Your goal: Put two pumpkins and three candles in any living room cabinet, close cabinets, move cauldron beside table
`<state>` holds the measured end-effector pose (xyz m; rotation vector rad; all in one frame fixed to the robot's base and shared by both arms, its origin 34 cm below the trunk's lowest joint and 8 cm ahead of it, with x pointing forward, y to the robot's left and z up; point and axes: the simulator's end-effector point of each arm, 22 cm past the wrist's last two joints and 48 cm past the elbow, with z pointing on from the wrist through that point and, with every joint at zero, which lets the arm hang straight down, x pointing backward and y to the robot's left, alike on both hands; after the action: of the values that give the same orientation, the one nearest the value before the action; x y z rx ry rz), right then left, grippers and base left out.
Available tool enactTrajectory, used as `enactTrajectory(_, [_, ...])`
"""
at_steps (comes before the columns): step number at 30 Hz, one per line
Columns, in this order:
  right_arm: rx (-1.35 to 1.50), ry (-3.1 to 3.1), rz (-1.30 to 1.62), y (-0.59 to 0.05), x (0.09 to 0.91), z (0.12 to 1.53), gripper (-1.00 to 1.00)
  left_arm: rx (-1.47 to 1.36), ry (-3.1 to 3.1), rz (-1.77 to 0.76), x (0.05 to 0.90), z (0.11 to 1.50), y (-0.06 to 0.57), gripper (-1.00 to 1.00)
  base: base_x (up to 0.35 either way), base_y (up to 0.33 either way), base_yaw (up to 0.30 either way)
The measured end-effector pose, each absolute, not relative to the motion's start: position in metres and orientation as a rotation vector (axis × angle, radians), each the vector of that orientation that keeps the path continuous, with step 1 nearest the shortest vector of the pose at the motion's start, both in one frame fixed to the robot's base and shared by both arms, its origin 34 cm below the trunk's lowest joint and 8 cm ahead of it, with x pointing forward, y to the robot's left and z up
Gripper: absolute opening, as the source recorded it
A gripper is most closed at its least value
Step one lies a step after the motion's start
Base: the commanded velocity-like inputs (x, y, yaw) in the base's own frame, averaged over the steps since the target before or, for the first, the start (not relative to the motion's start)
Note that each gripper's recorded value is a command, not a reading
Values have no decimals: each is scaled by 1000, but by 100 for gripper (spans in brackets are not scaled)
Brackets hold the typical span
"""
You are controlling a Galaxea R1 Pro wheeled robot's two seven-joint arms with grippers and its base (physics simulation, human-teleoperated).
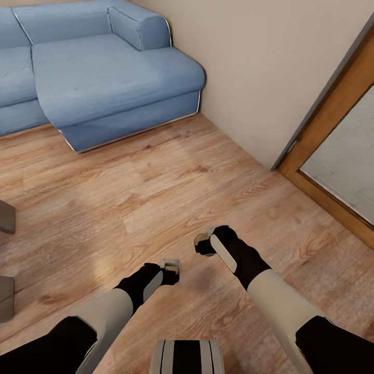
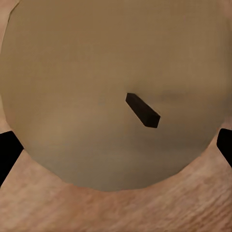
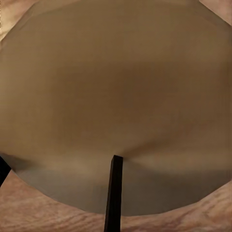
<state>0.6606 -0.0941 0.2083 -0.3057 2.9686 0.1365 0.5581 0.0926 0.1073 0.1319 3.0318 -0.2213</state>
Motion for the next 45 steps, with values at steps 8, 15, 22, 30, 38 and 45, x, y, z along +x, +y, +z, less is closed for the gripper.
enactTrajectory(8, [-306,2968,142,-92,660,209,-100,131,3030,-221,558,107,93,100,0,0,0])
enactTrajectory(15, [-306,2967,148,-89,660,210,-100,131,3030,-221,559,108,93,100,70,0,0])
enactTrajectory(22, [-309,2967,146,-89,660,209,-100,131,3030,-221,559,107,93,100,79,0,0])
enactTrajectory(30, [-309,2967,147,-89,660,209,-100,127,3030,-222,559,107,93,-100,2,0,0])
enactTrajectory(38, [-309,2970,145,-90,659,208,-100,126,3030,-222,559,107,93,-100,0,0,0])
enactTrajectory(45, [-308,2968,143,-90,660,210,-100,127,3025,-223,560,110,92,-100,0,0,0])
